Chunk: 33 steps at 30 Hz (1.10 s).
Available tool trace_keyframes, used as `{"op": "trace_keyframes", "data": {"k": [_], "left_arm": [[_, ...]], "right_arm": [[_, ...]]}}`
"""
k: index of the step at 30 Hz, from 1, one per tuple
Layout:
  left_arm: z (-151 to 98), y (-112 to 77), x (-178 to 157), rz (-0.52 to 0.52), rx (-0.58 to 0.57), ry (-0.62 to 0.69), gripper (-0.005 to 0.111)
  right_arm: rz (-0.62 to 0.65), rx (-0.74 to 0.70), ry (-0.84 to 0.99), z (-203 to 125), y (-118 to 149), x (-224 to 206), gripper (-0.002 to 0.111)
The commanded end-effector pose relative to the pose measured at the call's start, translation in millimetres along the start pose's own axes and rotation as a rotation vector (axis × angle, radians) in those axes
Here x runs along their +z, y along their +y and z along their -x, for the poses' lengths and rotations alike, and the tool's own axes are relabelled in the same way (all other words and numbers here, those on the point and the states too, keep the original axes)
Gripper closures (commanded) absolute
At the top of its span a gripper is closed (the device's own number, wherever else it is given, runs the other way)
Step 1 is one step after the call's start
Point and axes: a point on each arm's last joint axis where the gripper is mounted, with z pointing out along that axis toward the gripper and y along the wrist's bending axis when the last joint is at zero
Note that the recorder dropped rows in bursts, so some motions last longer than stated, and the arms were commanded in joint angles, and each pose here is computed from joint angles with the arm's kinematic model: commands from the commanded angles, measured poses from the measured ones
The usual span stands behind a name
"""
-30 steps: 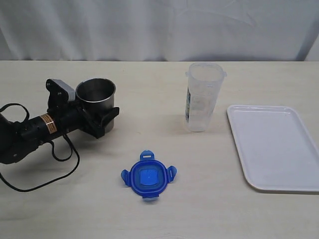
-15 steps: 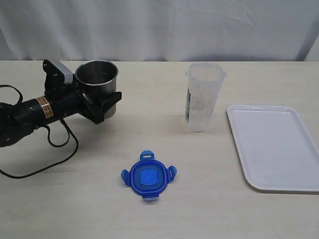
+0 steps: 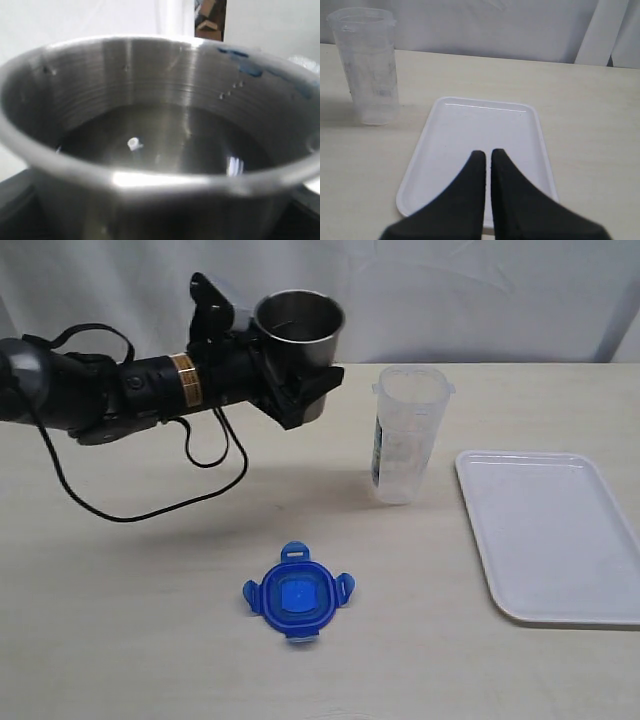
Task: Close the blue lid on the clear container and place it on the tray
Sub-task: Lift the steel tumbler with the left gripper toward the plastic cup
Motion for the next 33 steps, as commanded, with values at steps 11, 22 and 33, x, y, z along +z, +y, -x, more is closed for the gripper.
{"op": "trace_keyframes", "data": {"k": [11, 22, 33], "left_arm": [[43, -23.2, 40, -0.002, 0.105, 0.006, 0.107], [39, -18.9, 45, 0.081, 0.213, 0.144, 0.107], [36, -20.2, 46, 0.089, 0.304, 0.187, 0.107]], "right_arm": [[-0.009, -0.004, -0.004, -1, 0, 0, 0.104], [-0.009, -0.004, -0.004, -1, 0, 0, 0.104], [-0.009, -0.004, -0.004, -1, 0, 0, 0.104]]}}
